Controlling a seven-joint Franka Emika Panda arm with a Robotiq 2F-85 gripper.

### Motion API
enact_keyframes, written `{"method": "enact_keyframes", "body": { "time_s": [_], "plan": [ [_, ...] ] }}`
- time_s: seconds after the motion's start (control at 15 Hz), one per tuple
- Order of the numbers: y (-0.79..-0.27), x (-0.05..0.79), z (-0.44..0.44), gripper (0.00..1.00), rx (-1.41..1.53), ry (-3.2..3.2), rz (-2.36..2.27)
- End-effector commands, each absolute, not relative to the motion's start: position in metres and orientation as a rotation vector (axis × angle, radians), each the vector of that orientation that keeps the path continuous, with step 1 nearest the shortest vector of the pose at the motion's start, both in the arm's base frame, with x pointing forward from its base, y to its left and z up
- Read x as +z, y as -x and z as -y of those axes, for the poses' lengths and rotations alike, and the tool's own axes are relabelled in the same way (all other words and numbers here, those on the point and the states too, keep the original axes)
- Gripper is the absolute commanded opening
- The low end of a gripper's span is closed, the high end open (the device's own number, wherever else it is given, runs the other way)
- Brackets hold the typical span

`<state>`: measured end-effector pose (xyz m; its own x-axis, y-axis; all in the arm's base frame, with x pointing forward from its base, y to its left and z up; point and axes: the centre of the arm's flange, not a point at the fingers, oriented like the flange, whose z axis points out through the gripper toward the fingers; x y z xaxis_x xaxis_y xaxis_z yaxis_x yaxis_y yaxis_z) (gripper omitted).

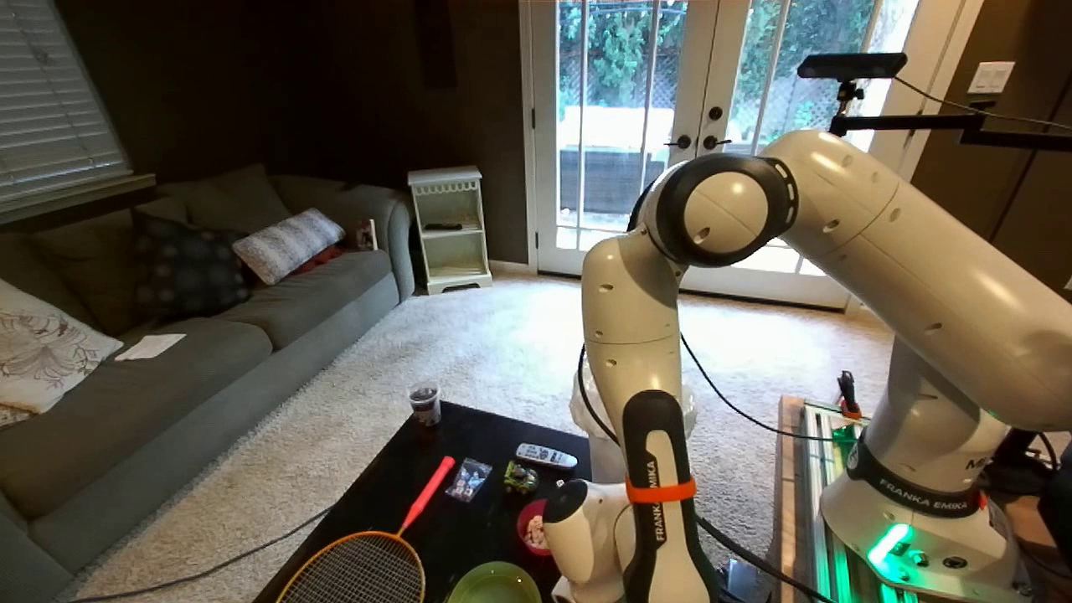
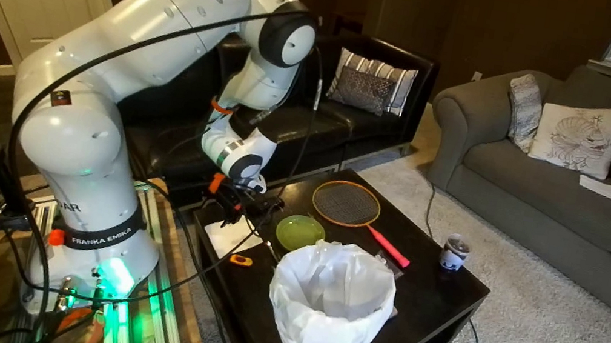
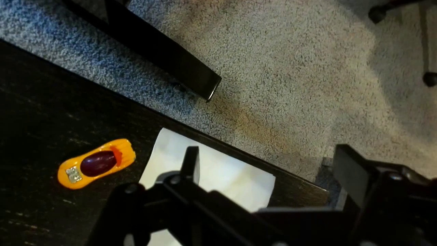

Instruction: Turn the small orange object around

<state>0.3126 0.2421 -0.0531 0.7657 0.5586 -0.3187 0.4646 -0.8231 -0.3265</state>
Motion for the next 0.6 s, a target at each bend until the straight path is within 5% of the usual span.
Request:
{"method": "enact_keyframes", "body": {
  "time_s": [0.0, 0.53],
  "plan": [
    [-0.302, -0.046, -0.240, 1.00, 0.596, 2.837, 0.529],
    [-0.303, -0.064, -0.231, 1.00, 0.569, 3.059, 0.100]
  ]
}}
